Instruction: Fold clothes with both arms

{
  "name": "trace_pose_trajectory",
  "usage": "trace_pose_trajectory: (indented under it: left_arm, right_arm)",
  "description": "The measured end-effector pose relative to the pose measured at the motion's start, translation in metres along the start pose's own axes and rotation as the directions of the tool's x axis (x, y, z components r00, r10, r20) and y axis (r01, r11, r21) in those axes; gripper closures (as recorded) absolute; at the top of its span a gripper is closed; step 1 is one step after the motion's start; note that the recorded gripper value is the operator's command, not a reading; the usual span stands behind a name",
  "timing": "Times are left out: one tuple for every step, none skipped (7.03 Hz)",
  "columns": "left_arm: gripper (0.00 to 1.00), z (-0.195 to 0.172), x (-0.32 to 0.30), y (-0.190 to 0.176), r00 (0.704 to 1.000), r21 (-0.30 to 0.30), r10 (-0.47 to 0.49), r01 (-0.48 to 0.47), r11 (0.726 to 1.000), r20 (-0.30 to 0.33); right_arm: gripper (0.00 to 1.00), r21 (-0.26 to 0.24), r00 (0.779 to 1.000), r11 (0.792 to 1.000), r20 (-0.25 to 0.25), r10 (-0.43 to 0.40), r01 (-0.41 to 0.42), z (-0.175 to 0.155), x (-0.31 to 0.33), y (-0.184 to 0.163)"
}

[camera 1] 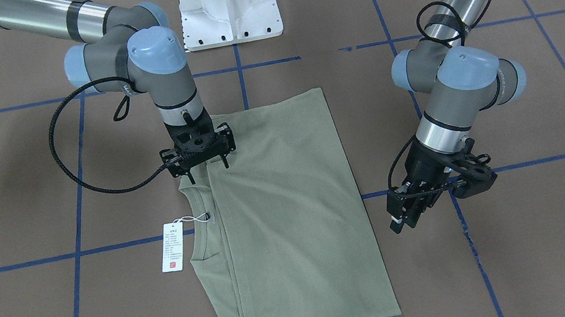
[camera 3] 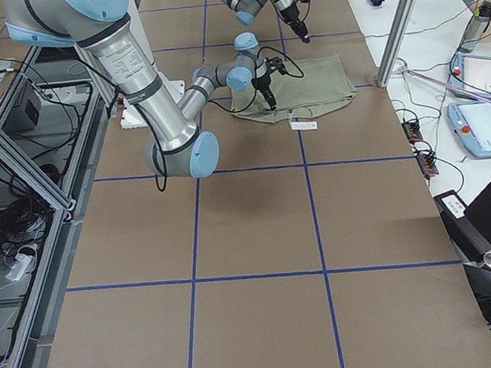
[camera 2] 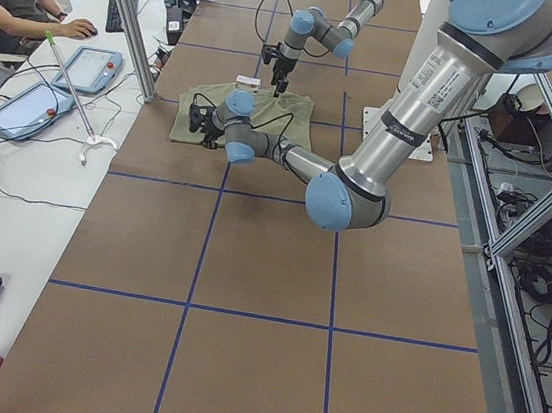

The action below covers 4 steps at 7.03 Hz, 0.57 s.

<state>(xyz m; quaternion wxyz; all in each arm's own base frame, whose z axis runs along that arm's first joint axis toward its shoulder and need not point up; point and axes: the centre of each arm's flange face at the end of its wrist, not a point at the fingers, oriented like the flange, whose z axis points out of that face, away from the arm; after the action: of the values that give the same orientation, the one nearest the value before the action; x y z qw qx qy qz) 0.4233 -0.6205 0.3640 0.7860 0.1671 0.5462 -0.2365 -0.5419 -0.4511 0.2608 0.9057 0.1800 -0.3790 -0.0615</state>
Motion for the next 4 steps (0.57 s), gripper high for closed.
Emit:
trace_pose_trajectory:
  left_arm:
    - [0.53,-0.001,0.002,0.000,1.000,0.000,0.000,0.000,1.000,-0.004]
    - [0.53,-0.002,0.003,0.000,1.000,-0.001,0.000,0.000,1.000,-0.006]
    - [0.53,-0.002,0.003,0.000,1.000,-0.001,0.000,0.000,1.000,-0.006]
    - [0.53,-0.002,0.003,0.000,1.000,-0.001,0.000,0.000,1.000,-0.006]
  right_arm:
    - [0.00,-0.001,0.993,0.994,0.021,0.112,-0.112,-0.010,0.005,0.018]
    - [0.00,-0.003,0.967,0.968,0.038,0.250,-0.250,-0.018,0.001,0.041]
    - [0.00,0.004,0.925,0.925,0.045,0.378,-0.379,-0.021,-0.010,0.064]
    - [0.01,0.019,0.870,0.871,0.048,0.490,-0.491,-0.018,-0.023,0.085]
